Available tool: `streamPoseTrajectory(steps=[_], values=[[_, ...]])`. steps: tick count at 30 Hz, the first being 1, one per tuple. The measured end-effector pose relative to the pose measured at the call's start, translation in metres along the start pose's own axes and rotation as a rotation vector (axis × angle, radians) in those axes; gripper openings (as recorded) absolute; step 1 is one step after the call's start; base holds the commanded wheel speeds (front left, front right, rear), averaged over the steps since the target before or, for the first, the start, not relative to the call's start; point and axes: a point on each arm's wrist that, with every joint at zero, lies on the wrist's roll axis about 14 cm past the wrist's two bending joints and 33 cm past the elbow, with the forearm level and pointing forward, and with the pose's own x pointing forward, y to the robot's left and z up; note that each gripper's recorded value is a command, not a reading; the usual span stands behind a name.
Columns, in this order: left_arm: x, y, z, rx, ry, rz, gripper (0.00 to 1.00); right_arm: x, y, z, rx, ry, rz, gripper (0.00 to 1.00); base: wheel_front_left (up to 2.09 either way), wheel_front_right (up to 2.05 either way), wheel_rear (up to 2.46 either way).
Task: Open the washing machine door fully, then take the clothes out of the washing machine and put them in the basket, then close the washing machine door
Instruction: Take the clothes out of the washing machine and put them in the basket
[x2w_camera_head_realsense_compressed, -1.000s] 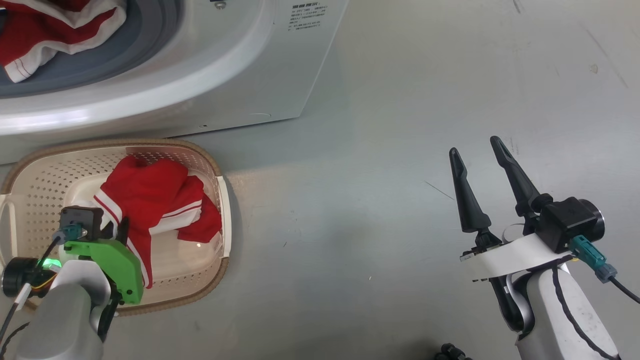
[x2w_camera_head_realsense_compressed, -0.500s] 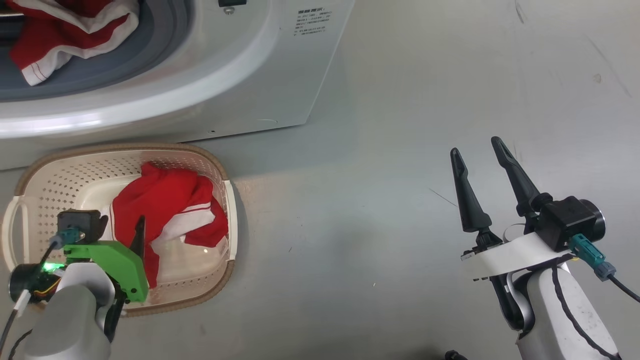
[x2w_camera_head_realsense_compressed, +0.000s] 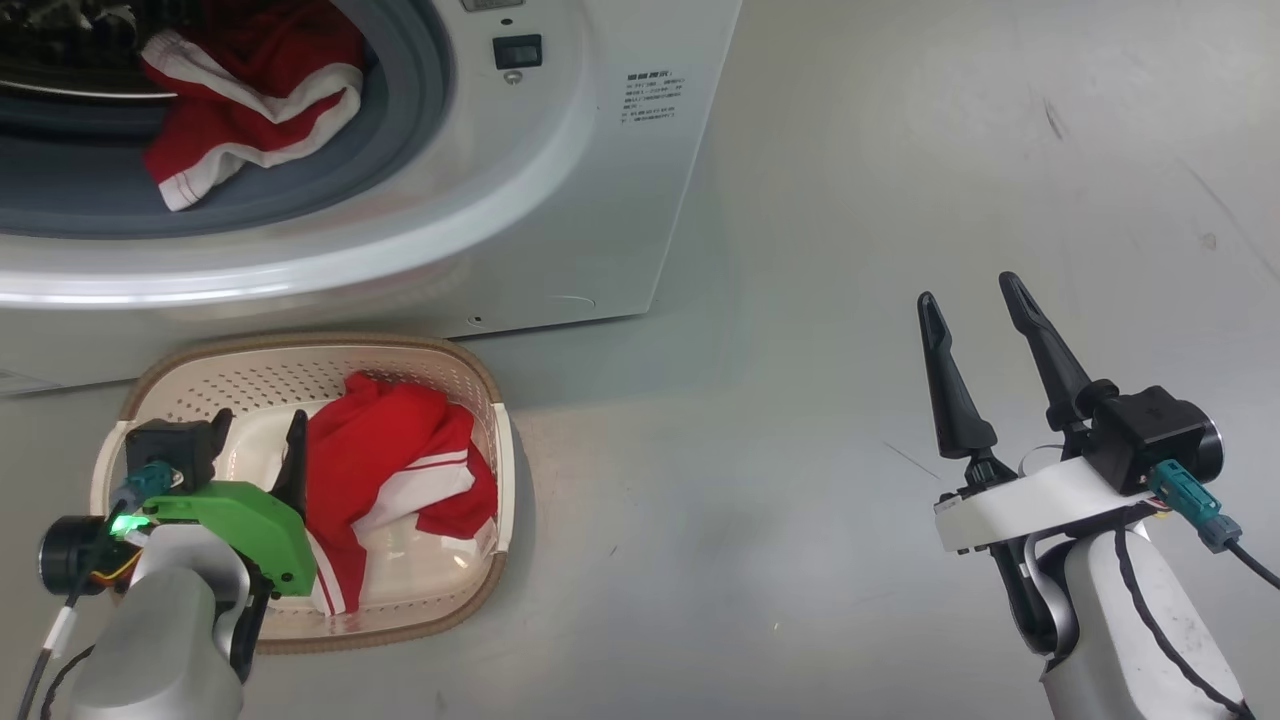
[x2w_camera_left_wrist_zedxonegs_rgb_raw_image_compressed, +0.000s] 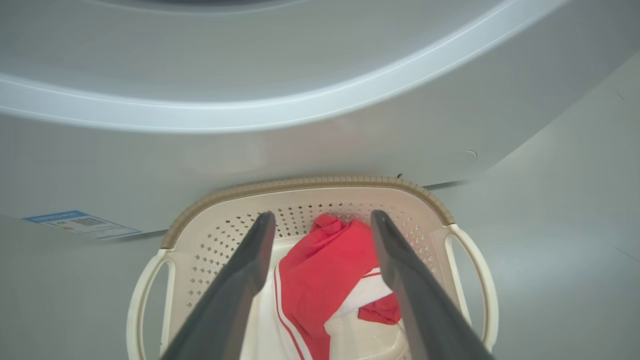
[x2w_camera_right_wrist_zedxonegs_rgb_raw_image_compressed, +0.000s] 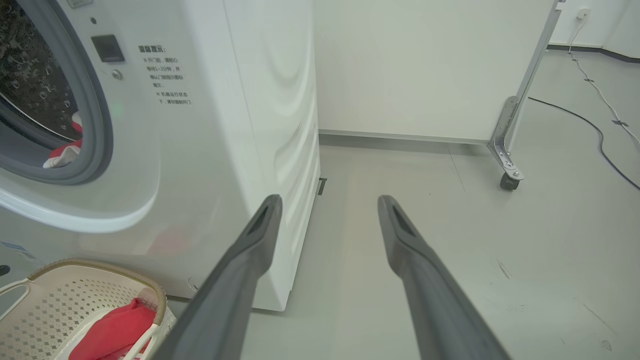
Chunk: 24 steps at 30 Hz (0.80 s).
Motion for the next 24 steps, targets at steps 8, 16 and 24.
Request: streamPoseTrajectory(steps=[8,16,24], values=[[-0.020,-0.009,0.049,0.019,-0.154,-0.011,1.00,-0.003,0.006,0.025,0.005,-0.068,0.016,1.00,0.00,0.00,0.00],[-0.050,-0.014,0.092,0.030,-0.292,-0.008,1.00,-0.018,0.019,0.032,0.014,-0.081,0.047,1.00,0.00,0.00,0.00],[-0.093,-0.016,0.118,0.008,-0.426,0.002,1.00,-0.038,0.032,0.035,0.021,-0.087,0.082,1.00,0.00,0.00,0.00]])
